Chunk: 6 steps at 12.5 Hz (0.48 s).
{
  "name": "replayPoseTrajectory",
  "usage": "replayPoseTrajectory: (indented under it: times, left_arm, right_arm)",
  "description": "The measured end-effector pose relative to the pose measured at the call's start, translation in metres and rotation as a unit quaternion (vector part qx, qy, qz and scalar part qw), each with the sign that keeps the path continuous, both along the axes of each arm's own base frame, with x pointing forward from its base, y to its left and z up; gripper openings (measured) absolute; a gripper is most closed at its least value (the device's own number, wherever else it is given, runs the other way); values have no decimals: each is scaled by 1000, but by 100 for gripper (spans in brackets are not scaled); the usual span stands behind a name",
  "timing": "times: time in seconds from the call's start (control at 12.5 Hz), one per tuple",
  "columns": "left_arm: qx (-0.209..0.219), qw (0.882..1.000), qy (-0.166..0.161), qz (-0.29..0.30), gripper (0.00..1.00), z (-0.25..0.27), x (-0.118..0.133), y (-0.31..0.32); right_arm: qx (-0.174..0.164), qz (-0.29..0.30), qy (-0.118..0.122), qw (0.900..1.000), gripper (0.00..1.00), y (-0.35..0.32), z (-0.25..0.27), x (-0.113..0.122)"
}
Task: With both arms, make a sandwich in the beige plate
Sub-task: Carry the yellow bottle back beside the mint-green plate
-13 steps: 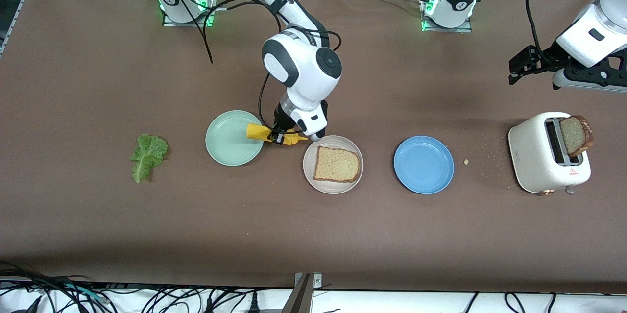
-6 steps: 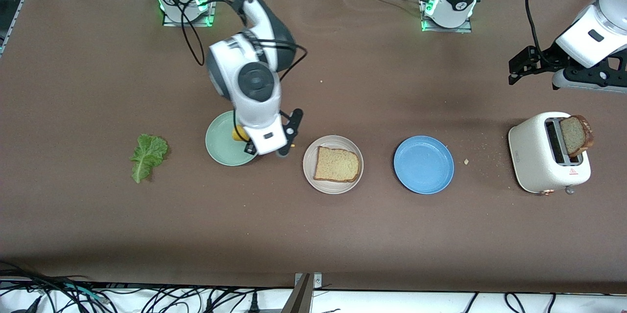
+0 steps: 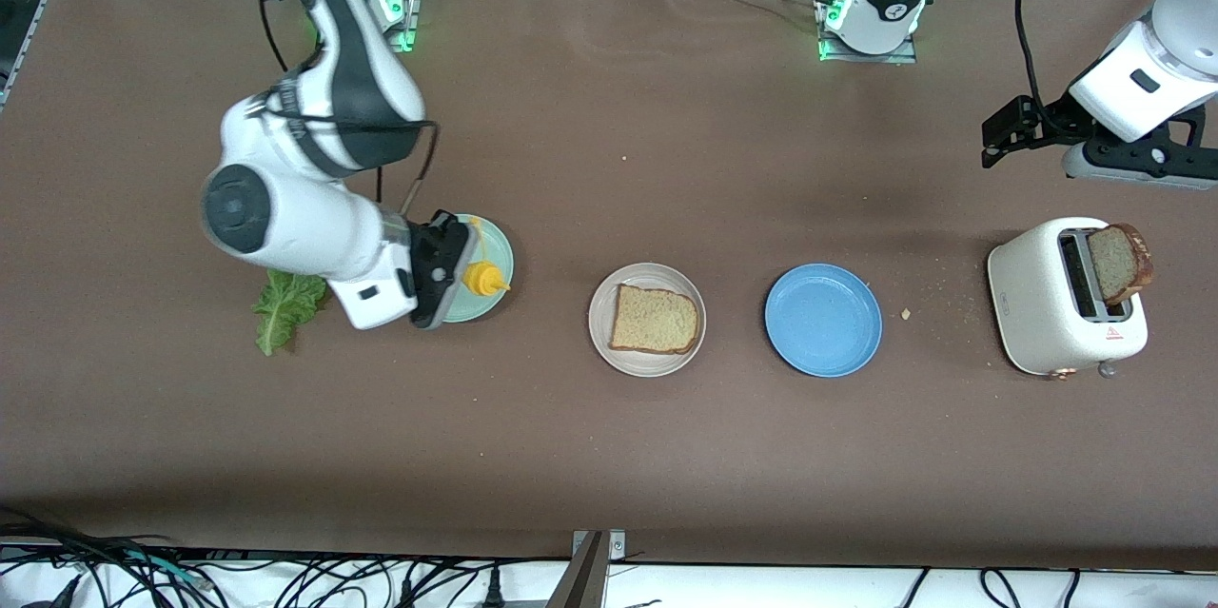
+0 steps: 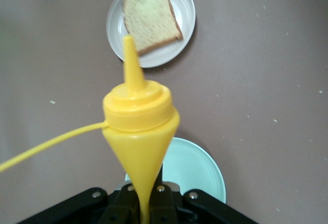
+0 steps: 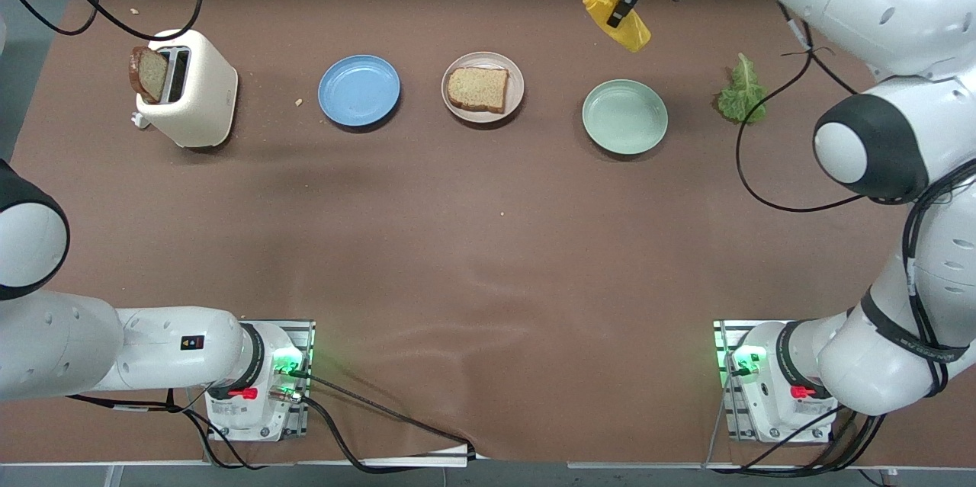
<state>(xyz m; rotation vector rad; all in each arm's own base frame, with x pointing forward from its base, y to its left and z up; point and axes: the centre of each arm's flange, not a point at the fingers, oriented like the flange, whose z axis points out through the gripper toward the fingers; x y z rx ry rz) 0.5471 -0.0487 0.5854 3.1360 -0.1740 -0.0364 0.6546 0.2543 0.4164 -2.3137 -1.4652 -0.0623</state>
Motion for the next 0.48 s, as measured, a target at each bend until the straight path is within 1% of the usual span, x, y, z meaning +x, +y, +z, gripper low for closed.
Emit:
replayPoseTrajectory:
  times: [0.16, 0.24, 0.4, 0.48]
  left_arm:
    - [0, 1000, 4, 0, 100, -5, 2, -1]
    - [0, 1000, 5, 0, 100, -5, 2, -1]
    - [0, 1000, 5, 0, 100, -5, 2, -1]
    - [0, 1000, 5, 1, 100, -5, 2, -1]
  right_arm:
    - [65, 4, 10, 998, 4, -35, -13, 4]
    - [95, 14, 11, 995, 4, -52, -23, 4]
    - [156, 46, 10, 987, 4, -91, -48, 2]
    - [186, 62, 4, 981, 4, -113, -59, 0]
